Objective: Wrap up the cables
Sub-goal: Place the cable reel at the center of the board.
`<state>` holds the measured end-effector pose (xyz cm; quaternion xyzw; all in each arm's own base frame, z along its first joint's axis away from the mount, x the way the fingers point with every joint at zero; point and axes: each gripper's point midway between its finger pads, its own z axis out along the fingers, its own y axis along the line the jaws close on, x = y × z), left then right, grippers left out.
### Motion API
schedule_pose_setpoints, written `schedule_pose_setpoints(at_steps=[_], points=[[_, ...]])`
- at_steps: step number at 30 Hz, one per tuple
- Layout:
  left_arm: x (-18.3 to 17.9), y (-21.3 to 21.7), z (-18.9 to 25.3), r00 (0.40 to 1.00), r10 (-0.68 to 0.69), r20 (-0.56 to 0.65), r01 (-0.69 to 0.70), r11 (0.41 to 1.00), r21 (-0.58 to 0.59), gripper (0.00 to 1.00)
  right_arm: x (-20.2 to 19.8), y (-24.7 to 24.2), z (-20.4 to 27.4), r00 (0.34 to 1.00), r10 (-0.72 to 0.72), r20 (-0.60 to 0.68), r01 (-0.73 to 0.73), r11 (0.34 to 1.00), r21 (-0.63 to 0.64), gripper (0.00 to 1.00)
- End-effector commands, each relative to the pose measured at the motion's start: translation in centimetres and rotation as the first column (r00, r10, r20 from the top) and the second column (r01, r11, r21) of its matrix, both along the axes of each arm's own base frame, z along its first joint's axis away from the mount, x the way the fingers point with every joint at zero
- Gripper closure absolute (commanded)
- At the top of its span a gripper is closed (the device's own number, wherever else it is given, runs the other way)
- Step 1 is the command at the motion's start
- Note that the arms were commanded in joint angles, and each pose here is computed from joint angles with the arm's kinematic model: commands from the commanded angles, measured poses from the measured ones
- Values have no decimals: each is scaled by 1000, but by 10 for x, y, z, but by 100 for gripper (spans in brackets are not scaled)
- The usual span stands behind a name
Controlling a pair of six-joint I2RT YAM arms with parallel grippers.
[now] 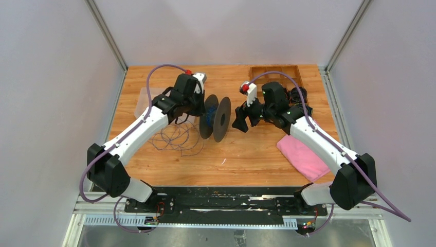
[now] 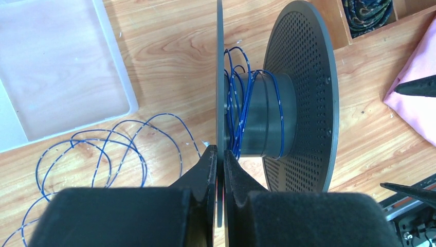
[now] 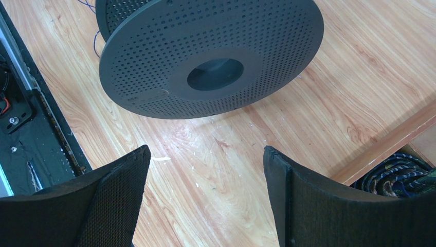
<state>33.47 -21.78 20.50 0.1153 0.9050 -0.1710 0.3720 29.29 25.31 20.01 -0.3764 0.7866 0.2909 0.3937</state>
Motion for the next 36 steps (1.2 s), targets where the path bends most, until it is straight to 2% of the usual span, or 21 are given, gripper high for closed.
schedule_pose_setpoints(at_steps=[1, 16, 26, 36], points=[[10, -13, 27, 994, -14, 104, 18, 999, -37, 100, 3, -7, -6, 1000, -8, 8, 8, 1000, -24, 20], [6, -33, 14, 990, -70, 123, 66, 997, 36, 99, 3, -7, -17, 1000, 0, -17, -1, 999, -39, 20], [3, -37, 7, 989, -81, 120, 76, 996, 47, 89, 3, -8, -20, 1000, 2, -31, -3, 999, -37, 20], [-1, -42, 2, 990, -92, 104, 88, 995, 34, 86, 1, 2, -22, 995, 23, -92, -23, 1000, 0, 20]])
